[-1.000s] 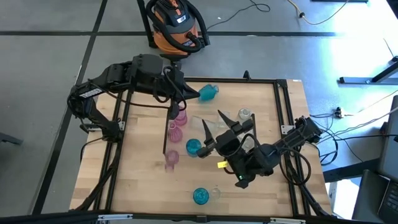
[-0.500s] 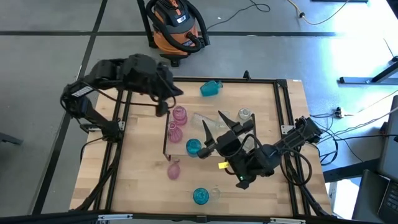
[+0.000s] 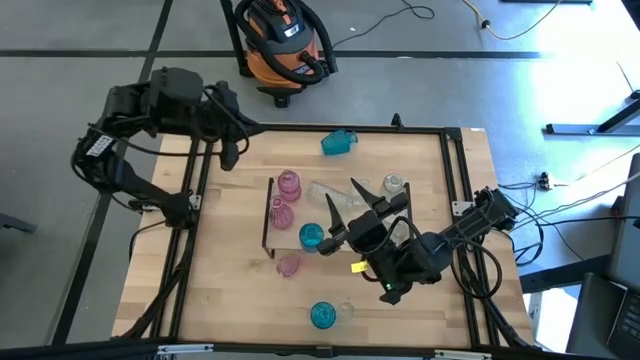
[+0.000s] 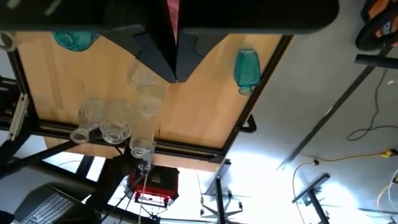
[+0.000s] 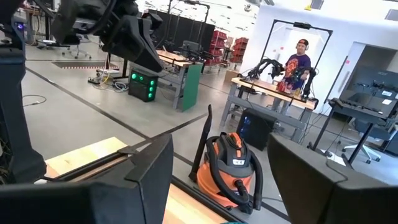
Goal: Sort vases onto shelf
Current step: Put the transparent vase on the shelf aligned with the other transparent vase
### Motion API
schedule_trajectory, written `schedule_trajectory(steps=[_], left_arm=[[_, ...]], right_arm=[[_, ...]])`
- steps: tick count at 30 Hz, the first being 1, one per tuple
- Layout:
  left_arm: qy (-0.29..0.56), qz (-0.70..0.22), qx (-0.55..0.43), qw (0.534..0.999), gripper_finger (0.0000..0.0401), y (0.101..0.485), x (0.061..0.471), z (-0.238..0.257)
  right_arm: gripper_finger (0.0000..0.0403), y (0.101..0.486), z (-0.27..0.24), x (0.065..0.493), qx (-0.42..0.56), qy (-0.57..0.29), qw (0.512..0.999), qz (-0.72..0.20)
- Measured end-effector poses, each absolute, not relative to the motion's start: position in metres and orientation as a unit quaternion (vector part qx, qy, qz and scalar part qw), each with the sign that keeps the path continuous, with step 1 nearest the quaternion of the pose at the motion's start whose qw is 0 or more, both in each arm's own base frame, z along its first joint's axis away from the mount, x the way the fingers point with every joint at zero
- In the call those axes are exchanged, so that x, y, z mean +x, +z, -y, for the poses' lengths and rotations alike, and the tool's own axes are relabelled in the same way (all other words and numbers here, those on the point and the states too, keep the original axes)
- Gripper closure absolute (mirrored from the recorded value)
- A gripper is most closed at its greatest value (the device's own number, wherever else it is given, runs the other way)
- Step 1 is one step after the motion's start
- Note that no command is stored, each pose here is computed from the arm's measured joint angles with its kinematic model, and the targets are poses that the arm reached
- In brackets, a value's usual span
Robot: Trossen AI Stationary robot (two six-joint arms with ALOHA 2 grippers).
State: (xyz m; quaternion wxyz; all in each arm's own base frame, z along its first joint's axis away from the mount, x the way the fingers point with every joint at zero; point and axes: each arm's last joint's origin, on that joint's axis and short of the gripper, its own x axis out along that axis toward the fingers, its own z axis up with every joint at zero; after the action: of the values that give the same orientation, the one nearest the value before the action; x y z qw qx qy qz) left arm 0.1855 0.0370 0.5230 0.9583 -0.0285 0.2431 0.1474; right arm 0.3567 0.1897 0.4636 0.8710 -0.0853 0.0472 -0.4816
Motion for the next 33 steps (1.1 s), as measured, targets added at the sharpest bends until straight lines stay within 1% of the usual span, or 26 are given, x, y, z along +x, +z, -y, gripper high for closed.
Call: schedule_trajectory(steps=[19,22,28,33], left_arm=[[0.15,-0.248,-0.033,0.957,0.0401,0.522,0.184,-0.037],[0.137,-0.248,-0.037,0.958,0.0401,0.522,0.184,-0.036],[0.118,-0.249,-0.052,0.96,0.0401,0.522,0.184,-0.035],[0.114,-0.247,-0.067,0.96,0.0401,0.522,0.185,-0.033]], right_arm=[[0.0169,0.464,-0.19,0.356,-0.087,-0.481,0.871,-0.048],[0.0169,0.465,-0.189,0.356,-0.081,-0.481,0.872,-0.044],[0.0169,0.484,-0.175,0.342,-0.044,-0.488,0.871,-0.025],[0.0169,0.503,-0.162,0.328,-0.054,-0.472,0.88,-0.004]])
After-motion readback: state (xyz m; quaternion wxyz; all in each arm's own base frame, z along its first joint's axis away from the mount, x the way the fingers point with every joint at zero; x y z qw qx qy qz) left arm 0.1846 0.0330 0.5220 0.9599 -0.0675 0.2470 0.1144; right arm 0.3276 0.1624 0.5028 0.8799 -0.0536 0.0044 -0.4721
